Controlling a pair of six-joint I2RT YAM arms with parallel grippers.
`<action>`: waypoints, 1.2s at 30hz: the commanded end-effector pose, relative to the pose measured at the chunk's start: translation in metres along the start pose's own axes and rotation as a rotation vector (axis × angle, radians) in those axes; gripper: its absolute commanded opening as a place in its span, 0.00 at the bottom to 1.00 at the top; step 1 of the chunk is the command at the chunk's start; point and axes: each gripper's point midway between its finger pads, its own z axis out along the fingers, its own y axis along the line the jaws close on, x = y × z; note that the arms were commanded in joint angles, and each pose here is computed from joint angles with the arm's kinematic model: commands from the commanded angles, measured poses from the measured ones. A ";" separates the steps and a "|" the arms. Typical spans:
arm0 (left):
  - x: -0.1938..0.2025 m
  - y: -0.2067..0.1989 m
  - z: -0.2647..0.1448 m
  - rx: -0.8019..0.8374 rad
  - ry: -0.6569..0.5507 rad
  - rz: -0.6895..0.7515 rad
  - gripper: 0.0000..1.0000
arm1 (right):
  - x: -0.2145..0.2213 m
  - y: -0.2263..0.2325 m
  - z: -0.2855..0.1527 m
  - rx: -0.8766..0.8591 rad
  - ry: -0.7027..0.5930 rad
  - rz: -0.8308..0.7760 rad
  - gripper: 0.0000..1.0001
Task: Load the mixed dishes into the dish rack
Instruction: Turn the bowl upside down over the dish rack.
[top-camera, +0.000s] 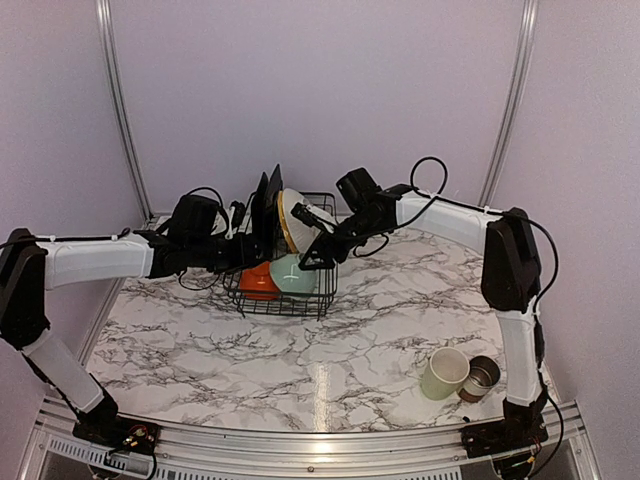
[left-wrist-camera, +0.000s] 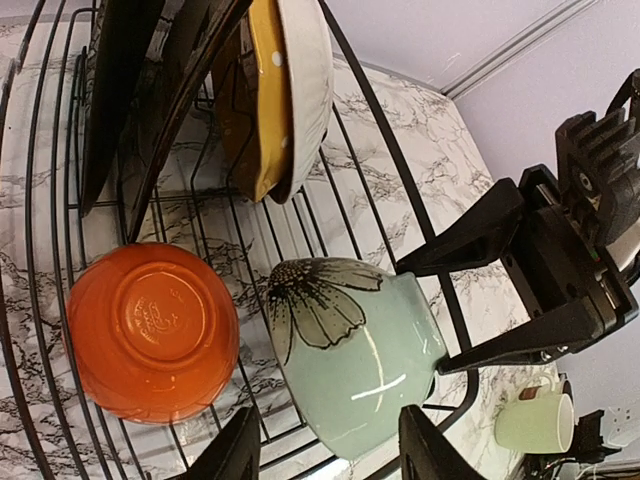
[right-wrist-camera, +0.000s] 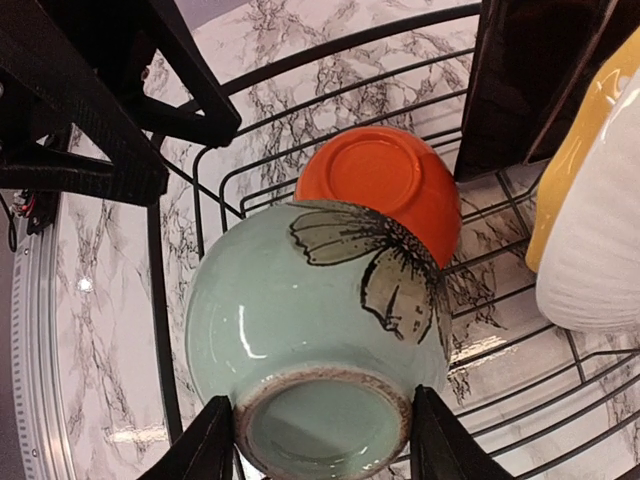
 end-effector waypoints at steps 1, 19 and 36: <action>-0.009 0.009 -0.016 -0.096 -0.024 0.058 0.49 | -0.014 -0.006 -0.002 0.083 0.008 -0.073 0.24; -0.009 0.006 -0.016 -0.076 -0.028 0.073 0.49 | -0.004 -0.016 0.017 0.193 0.126 -0.135 0.22; -0.008 0.007 -0.022 -0.082 -0.039 0.093 0.49 | 0.009 -0.045 0.033 0.416 0.277 -0.200 0.22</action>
